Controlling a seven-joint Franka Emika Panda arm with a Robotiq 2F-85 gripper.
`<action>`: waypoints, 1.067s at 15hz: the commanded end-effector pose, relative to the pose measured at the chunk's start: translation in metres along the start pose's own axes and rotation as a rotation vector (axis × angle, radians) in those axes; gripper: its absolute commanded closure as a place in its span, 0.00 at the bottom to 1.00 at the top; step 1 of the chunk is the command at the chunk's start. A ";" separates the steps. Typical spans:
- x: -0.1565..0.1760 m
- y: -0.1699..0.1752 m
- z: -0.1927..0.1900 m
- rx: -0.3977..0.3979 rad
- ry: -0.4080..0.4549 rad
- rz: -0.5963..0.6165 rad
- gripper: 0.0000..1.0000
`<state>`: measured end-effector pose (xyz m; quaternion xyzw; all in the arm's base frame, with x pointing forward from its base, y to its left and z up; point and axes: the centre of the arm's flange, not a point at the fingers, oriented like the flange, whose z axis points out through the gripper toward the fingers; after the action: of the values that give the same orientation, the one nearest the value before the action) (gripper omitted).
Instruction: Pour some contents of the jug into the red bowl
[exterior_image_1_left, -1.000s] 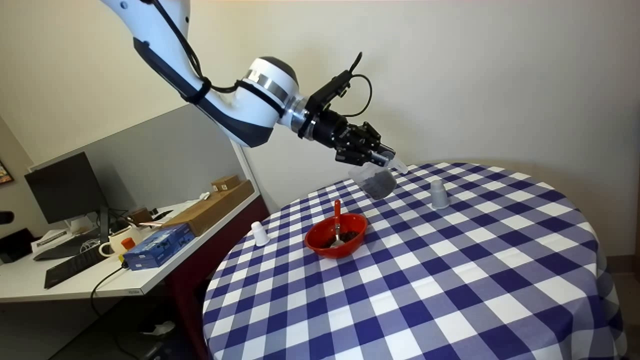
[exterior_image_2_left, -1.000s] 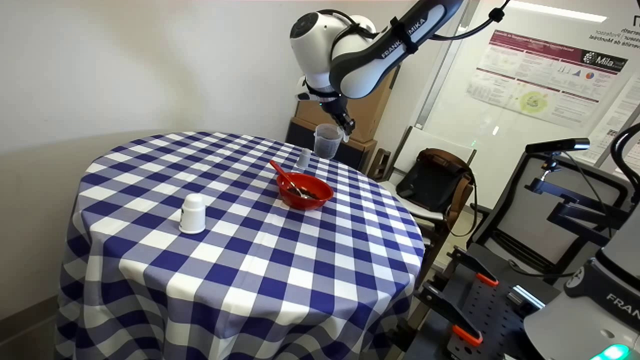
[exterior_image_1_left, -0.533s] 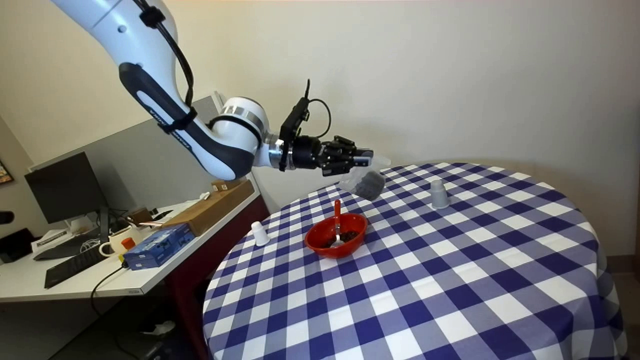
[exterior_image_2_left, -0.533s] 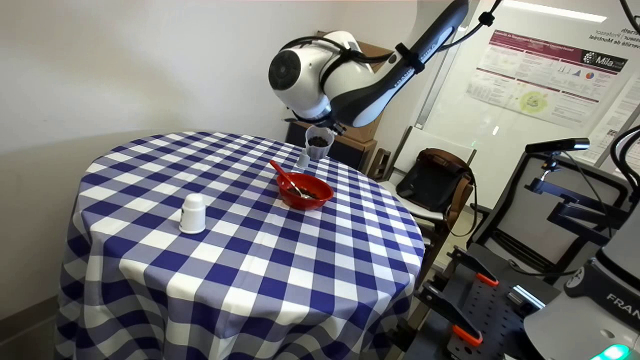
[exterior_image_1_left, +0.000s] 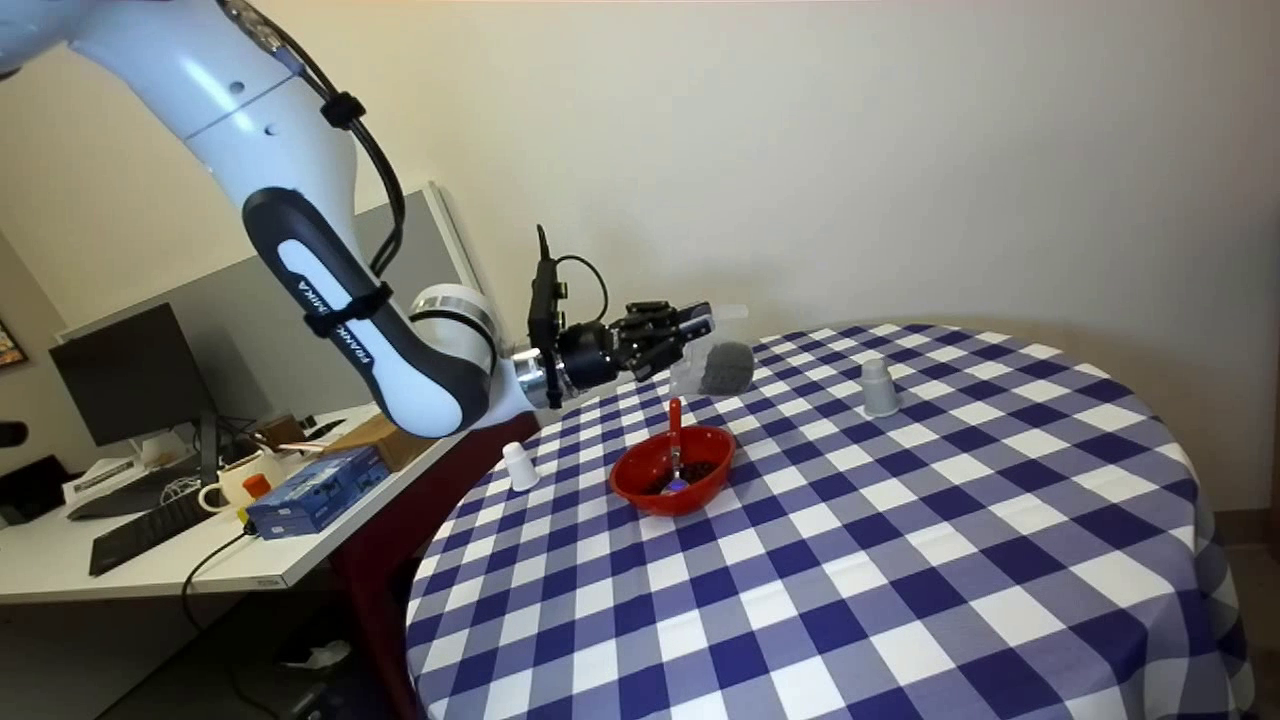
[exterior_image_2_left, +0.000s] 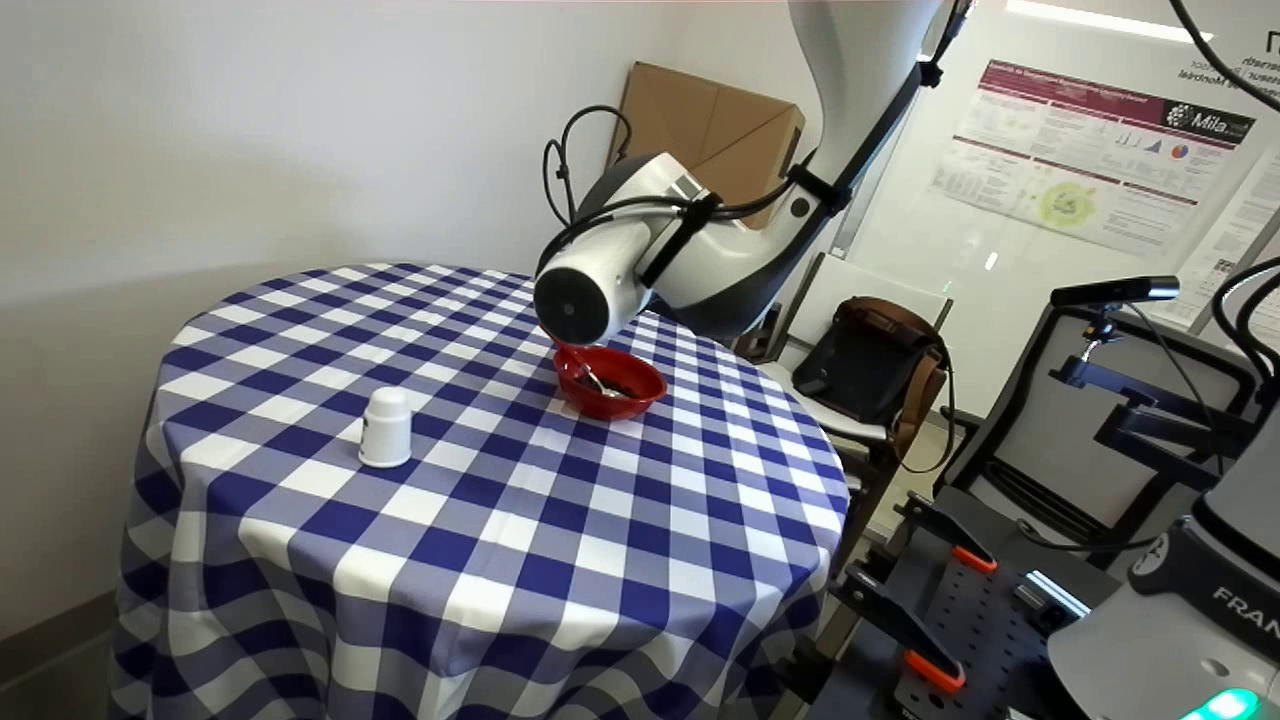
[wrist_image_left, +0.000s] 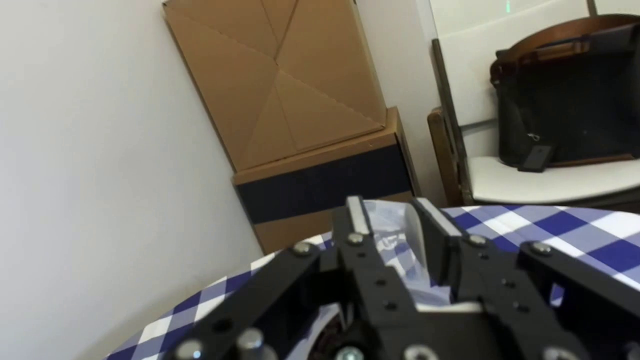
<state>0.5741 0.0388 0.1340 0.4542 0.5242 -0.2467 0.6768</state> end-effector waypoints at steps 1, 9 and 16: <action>0.012 -0.011 -0.002 -0.084 -0.113 0.019 0.87; 0.027 -0.034 -0.005 -0.199 -0.247 0.029 0.87; 0.032 -0.041 -0.020 -0.295 -0.294 0.061 0.87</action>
<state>0.5494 0.0376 0.0892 0.3430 0.4504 -0.2265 0.7926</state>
